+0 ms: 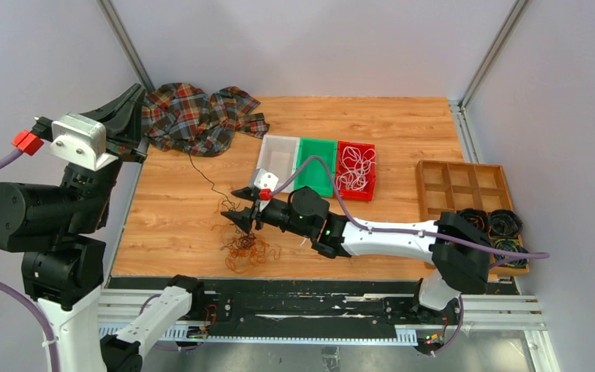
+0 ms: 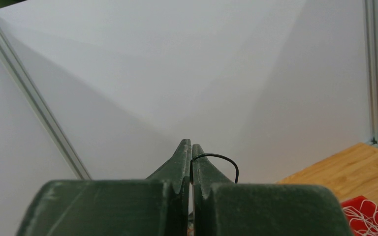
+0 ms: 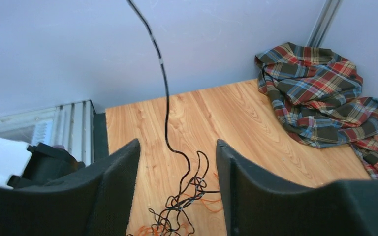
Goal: Untangle the cables
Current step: Untie the cable.
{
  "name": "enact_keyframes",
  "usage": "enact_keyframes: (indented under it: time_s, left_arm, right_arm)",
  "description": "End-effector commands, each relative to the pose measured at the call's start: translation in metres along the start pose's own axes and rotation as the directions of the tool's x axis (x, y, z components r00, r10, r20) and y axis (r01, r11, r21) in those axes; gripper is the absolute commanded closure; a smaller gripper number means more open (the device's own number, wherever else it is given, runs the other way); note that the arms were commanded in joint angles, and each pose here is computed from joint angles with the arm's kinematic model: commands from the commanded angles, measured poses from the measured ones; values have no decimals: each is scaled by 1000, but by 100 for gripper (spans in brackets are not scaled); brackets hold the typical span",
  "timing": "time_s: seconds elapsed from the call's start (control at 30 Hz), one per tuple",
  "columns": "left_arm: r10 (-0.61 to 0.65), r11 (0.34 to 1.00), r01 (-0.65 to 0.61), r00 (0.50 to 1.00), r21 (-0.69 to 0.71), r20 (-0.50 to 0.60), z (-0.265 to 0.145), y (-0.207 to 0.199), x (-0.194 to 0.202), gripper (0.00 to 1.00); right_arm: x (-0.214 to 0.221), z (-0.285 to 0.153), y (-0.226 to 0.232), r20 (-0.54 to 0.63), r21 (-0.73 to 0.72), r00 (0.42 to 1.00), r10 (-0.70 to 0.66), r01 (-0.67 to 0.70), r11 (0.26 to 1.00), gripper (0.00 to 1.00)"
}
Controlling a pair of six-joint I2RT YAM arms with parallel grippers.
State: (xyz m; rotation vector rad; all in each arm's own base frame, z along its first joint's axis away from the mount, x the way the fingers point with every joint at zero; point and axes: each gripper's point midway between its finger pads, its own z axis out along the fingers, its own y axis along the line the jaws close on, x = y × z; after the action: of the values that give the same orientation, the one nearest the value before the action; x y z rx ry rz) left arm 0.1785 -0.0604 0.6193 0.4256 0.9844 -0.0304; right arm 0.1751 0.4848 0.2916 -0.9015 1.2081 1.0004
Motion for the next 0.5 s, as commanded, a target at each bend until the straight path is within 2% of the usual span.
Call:
enact_keyframes:
  time_s: [0.0, 0.07, 0.1, 0.13, 0.27, 0.47]
  left_arm:
    - [-8, 1000, 7, 1000, 12, 11, -4, -3, -4, 100]
    - [-10, 1000, 10, 1000, 13, 2, -5, -4, 0, 100]
    - [-11, 1000, 11, 1000, 13, -4, -6, -5, 3, 99]
    - [-15, 1000, 15, 1000, 18, -11, -8, -7, 7, 100]
    - [-55, 998, 58, 993, 31, -102, -20, -19, 42, 99]
    - [-136, 983, 169, 927, 67, -351, -60, -62, 149, 92]
  right_arm:
    - [0, 10, 2, -14, -36, 999, -38, 38, 999, 51]
    - [0, 12, -2, -20, -22, 998, -56, 55, 998, 73]
    - [-1, 12, -6, -19, -5, 998, -62, 62, 998, 88]
    - [-7, 10, -7, -7, 4, 998, -70, 70, 998, 97]
    - [-21, 2, -12, 20, 24, 995, -95, 95, 995, 99]
    - [-36, -6, -19, 34, 54, 991, -128, 126, 991, 100]
